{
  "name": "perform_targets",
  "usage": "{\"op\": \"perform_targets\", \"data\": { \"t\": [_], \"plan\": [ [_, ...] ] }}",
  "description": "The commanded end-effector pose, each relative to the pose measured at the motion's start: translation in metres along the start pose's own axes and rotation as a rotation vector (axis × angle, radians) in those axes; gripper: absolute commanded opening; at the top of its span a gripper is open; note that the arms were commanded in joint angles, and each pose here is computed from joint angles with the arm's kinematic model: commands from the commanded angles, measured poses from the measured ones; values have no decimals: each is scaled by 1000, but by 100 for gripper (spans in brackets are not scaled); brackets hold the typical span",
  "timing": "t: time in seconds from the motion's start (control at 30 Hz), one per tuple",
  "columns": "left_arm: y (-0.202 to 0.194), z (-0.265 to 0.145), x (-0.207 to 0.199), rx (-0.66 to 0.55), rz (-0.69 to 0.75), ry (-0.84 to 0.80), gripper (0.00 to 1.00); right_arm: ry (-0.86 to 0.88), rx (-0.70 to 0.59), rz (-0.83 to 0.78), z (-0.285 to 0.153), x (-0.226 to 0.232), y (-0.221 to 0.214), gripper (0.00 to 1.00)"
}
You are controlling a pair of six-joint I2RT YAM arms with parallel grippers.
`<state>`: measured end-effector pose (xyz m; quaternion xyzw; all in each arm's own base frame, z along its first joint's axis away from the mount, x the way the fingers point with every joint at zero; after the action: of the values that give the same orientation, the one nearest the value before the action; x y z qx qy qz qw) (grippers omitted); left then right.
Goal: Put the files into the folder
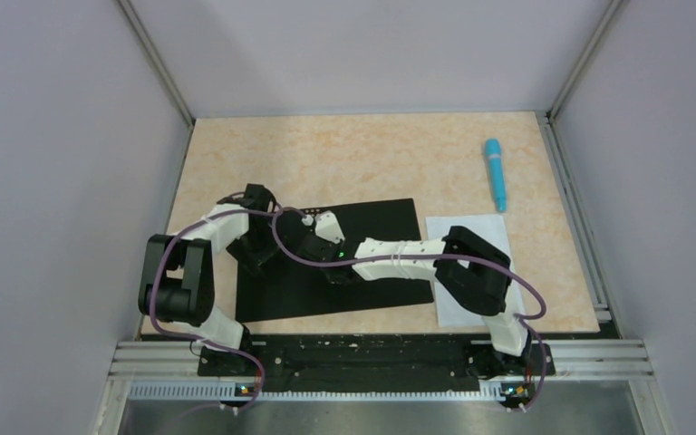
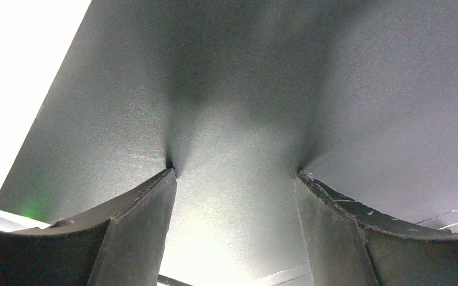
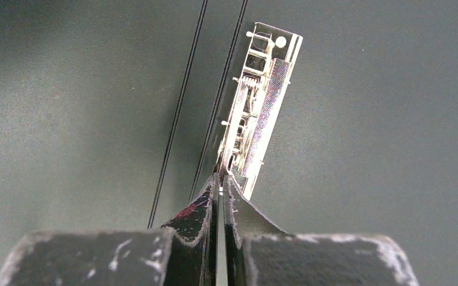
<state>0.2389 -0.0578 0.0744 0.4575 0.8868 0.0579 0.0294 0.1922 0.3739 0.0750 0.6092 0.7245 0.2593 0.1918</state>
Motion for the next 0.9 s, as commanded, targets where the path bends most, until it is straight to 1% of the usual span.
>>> {"op": "perform_targets", "data": {
  "t": [0.0, 0.2, 0.43, 0.6, 0.73, 0.87],
  "plan": [
    [4, 31, 11, -30, -21, 99, 77, -299, 126, -191, 22, -63, -46, 1],
    [4, 32, 11, -20, -22, 105, 77, -322, 119, -214, 23, -65, -48, 1],
    [7, 32, 11, -19, -28, 115, 76, -352, 62, -220, 9, -70, -33, 2],
    [8, 33, 9, -14, -27, 120, 74, -337, 61, -189, 4, -71, -29, 4],
    [8, 34, 10, -13, -26, 123, 74, -295, 73, -128, 1, -74, -24, 5],
    [8, 34, 10, -13, -27, 122, 74, -253, 97, -68, 3, -79, -17, 8]
  ]
}}
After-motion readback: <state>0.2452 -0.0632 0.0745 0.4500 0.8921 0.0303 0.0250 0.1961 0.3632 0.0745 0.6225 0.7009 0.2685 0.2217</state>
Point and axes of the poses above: each gripper's point midway between its finger pads, its own z axis out along the fingers, its own x axis along the line the jaws close on, y = z × x, the point moved 6 cm from there along -z, back along the fingers, and after that the axes turned 15 degrees about z, right-handed, at the moved point
